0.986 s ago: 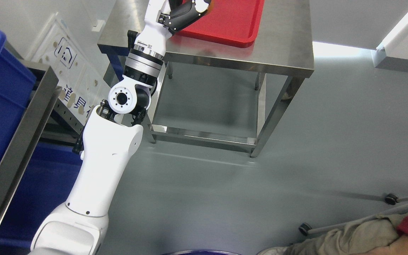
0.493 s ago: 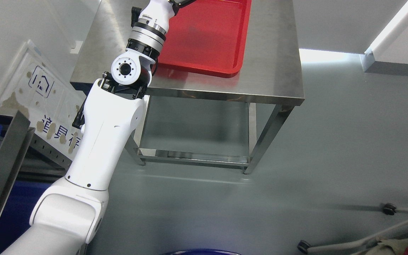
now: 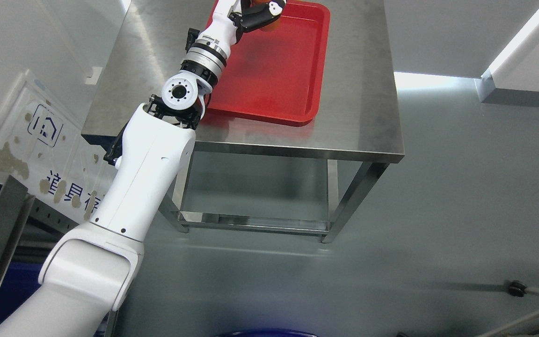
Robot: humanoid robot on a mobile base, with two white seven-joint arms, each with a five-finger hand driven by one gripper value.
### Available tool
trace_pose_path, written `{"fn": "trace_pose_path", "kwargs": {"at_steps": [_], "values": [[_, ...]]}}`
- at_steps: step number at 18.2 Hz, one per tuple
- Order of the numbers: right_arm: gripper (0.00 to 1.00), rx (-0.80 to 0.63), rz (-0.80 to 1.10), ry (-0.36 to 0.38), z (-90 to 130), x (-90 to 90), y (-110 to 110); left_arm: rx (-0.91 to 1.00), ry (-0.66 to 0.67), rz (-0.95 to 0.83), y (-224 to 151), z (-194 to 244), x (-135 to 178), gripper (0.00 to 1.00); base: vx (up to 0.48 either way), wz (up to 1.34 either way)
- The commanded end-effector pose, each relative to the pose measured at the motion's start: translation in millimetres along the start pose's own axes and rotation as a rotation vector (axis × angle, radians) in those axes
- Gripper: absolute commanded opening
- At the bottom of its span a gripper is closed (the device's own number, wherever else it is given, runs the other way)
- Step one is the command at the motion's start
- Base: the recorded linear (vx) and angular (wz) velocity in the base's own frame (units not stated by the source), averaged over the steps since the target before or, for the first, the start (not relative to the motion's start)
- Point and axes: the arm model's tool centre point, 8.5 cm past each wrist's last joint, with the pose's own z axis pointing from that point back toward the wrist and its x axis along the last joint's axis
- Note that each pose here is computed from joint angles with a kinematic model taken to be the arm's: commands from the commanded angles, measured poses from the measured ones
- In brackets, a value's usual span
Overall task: Grab orange capacitor from left shelf to right desk
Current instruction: 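Lower the capacitor onto the red tray and open the left hand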
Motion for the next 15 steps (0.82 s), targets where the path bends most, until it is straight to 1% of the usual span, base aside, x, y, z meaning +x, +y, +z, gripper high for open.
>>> {"fn": "trace_pose_path", "kwargs": {"at_steps": [1,4,6,8,10,12,13,14,15], "values": [[1.00,-0.016,-0.005,-0.035,0,12.7,-11,-0.001,0.191,-0.032,7,15,-60,0.04,0.048,0.00],[1.00,-0.016,-0.005,-0.035,0,12.7,-11,-0.005,0.193,-0.029,5,16,-61,0.04,0.017,0.00],[1.00,-0.016,-0.005,-0.035,0,12.7,-11,-0.009,0.178,-0.019,4,14,-56,0.05,0.000,0.00],[1.00,-0.016,-0.005,-0.035,0,12.7,-11,-0.015,0.171,-0.022,3,12,-53,0.08,0.000,0.00],[1.00,-0.016,-0.005,-0.035,0,12.7,-11,-0.015,0.170,-0.022,3,12,-53,0.20,0.000,0.00],[1.00,-0.016,-0.005,-0.035,0,12.7,-11,-0.014,0.159,-0.022,4,9,-48,0.40,0.000,0.00],[1.00,-0.016,-0.005,-0.035,0,12.7,-11,-0.016,0.127,-0.021,5,2,-35,0.53,0.000,0.00],[1.00,-0.016,-0.005,-0.035,0,12.7,-11,-0.016,0.103,-0.018,7,-5,-24,0.62,0.000,0.00],[1.00,-0.016,-0.005,-0.035,0,12.7,-11,-0.010,0.082,-0.015,11,-12,-12,0.72,0.000,0.00]]}}
